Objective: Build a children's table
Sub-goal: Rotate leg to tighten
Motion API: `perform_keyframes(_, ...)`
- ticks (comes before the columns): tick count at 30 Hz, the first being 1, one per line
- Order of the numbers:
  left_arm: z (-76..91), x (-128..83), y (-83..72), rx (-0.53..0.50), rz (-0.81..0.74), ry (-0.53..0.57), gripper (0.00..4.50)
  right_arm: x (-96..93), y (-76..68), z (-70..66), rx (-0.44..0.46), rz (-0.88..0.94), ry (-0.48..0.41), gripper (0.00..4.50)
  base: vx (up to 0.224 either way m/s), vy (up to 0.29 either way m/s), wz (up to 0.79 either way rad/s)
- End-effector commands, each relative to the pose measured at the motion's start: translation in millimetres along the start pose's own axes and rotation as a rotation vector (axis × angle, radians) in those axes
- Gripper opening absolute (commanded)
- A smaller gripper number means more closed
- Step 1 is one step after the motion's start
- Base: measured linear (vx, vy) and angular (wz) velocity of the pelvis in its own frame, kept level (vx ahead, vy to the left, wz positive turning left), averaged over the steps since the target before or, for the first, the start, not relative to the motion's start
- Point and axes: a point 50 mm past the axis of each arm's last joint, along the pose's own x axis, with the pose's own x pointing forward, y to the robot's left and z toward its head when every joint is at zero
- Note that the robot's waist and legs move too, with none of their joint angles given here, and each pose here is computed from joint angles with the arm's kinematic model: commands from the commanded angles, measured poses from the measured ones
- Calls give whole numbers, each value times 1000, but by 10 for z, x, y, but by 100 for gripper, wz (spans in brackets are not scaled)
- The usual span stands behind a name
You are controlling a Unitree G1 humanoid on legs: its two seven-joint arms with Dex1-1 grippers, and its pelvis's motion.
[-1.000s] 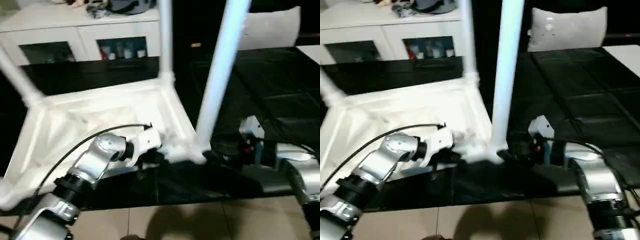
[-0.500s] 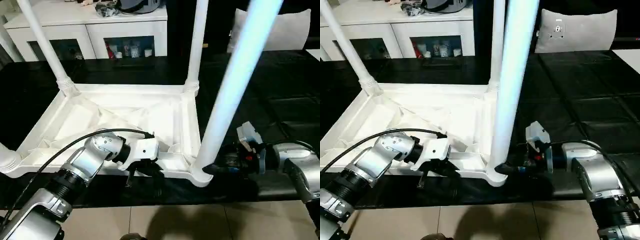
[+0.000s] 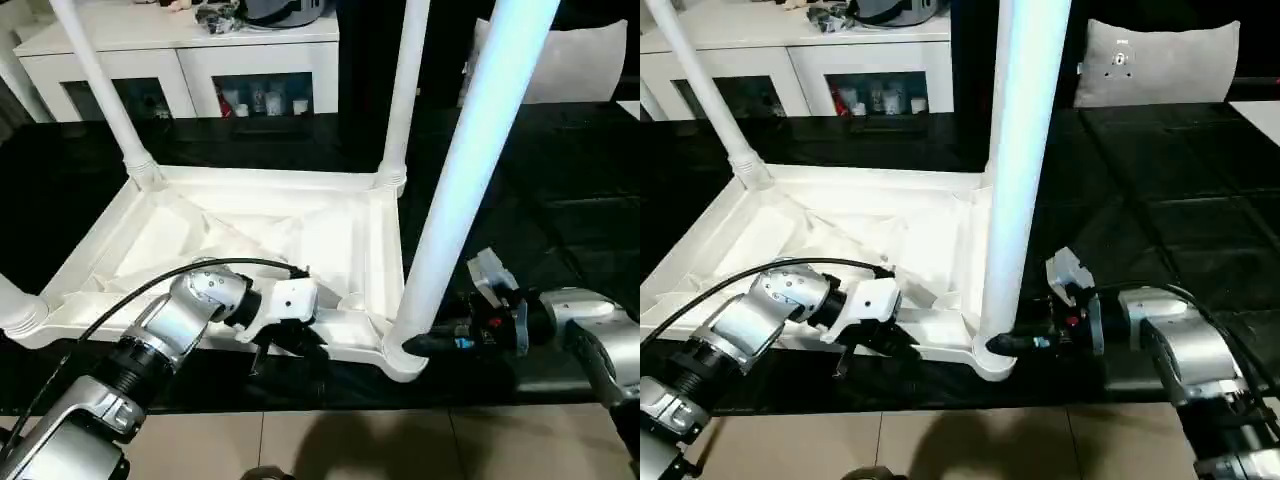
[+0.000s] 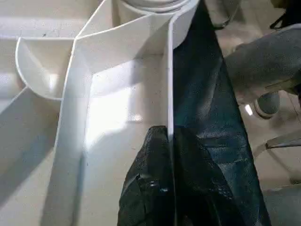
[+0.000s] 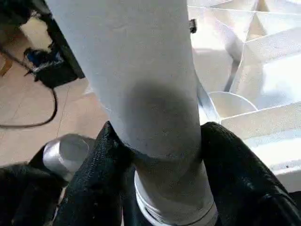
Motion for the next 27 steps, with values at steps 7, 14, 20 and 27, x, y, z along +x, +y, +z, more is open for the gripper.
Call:
perform_keyframes(7,184,235,101,-239,207,-115,0,490,-301,-44,158,-429,-28,200,0,0,0)
perform_keyframes(14,451,466,338,-438,497,-224,0,862,-516,42,233,-779,-88,199,0,0,0)
perform_keyframes(20,610,535,386,-434,589,-257,0,928,-572,168,193,-824,-221,279,0,0,0)
perform_keyframes(27,436,441,342,-336,552,-179,0,681,-519,216,108,-748,-292,341,0,0,0)
